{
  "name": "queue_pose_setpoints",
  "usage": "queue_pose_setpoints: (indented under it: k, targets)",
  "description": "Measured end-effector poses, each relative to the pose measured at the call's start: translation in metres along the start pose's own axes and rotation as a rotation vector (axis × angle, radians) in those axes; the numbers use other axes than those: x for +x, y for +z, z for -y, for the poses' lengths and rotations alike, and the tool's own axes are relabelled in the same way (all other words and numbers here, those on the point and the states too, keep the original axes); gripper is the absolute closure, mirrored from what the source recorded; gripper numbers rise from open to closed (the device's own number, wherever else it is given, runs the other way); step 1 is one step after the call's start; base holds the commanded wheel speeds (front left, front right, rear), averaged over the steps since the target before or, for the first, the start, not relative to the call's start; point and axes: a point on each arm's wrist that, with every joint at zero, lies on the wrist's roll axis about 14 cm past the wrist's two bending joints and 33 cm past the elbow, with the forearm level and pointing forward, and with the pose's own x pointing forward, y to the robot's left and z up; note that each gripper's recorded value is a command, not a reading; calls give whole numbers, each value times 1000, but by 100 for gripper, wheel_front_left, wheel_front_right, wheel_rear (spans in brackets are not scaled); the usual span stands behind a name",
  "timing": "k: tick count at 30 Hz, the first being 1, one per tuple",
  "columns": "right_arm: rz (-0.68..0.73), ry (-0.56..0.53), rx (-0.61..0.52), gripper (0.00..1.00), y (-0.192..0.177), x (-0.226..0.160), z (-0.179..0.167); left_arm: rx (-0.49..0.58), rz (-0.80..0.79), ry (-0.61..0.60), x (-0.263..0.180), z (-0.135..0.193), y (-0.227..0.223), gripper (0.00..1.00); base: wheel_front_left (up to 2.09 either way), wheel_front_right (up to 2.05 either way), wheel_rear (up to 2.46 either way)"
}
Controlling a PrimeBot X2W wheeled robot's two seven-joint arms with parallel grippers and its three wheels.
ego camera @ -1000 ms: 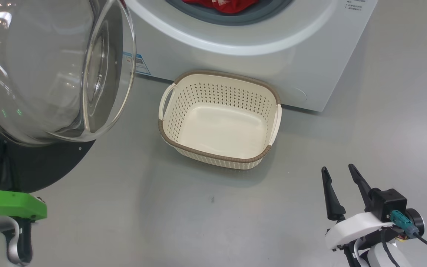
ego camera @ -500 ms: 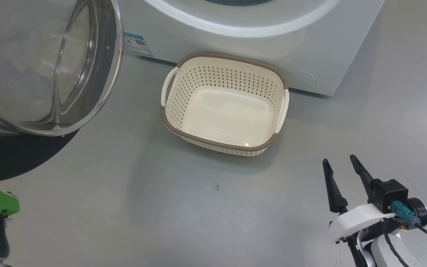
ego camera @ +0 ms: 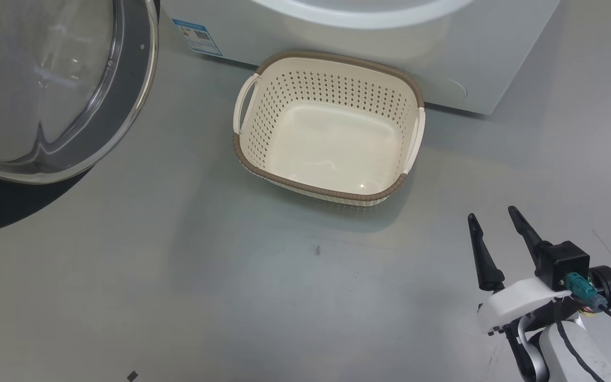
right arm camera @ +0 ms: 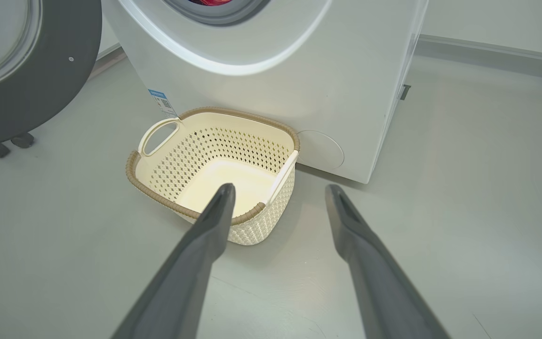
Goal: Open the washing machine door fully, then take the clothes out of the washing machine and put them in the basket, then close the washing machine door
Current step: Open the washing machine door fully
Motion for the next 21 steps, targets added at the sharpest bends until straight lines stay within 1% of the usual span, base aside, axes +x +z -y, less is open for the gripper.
queue_pose_setpoints:
  k: [4,21]
  targets:
    - [-8,-10,-1,0,-2,3,4,21,-3,14,7,-6,2,100,0,0,0]
    - [-38,-9,-10,0,-12,15,10,24,-47,45,22,-8,-10,100,0,0,0]
